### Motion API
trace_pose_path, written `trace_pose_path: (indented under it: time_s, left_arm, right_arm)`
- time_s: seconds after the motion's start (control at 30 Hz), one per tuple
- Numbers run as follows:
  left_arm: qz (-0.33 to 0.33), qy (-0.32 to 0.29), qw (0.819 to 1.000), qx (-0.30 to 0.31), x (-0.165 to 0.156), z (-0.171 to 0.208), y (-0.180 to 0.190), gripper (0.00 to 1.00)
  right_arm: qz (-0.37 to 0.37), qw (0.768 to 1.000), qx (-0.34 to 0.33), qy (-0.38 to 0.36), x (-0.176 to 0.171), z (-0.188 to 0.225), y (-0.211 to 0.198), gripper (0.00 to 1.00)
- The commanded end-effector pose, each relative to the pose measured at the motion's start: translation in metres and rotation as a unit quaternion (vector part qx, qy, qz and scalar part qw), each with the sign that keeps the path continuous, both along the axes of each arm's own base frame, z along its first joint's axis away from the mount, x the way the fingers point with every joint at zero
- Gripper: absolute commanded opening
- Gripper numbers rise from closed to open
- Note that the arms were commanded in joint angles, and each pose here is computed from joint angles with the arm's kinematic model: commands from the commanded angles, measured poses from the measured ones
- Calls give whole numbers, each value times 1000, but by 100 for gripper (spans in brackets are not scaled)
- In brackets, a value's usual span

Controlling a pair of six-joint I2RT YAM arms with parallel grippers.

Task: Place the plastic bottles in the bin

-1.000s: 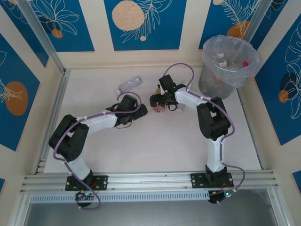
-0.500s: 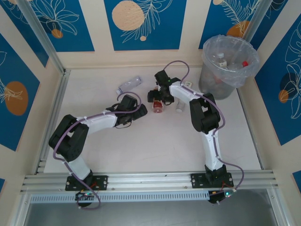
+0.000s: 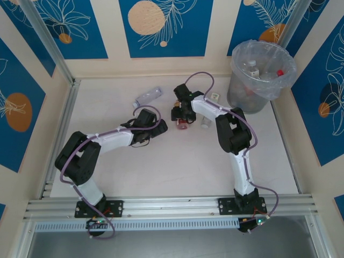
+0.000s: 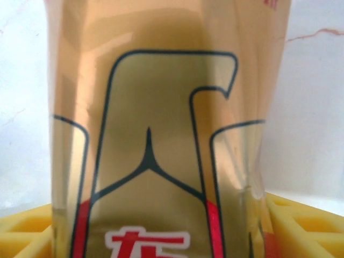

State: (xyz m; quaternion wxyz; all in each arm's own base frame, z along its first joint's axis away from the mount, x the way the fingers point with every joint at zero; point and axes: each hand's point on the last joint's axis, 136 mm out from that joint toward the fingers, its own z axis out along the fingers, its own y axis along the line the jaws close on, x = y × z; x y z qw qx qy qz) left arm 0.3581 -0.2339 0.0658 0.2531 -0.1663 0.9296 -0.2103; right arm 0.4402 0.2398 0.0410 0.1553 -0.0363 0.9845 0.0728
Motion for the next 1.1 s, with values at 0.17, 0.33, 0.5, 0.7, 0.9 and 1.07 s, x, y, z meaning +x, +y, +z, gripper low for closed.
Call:
trace_pose_path:
  time_s: [0.17,0.33,0.5,0.7,0.9,1.07]
  left_arm:
    - [1,-4,1000,7,1,4,6,100]
    - [-1,-4,1000,5,2,4,4,100]
    - [-2,-3,1000,4,2,4,3,100]
    - [-12,-9,1000,-7,3,6,-2,100]
    - [-50,-53,997,-33,8,25,-15,100]
    - [-97,-117,987,-44,11,55,-24,100]
  right_arm:
    - [-11,999,12,-46,-3,38,-13,66]
    - [-16,998,18,-61,-10,50,-22,64]
    - [-23,996,26,-79,-17,65,-32,63]
    - [-28,994,24,-102,-27,83,-44,62]
    - [-27,988,41,-143,-33,108,-52,60]
    - [-23,979,71,-191,-37,138,-59,60]
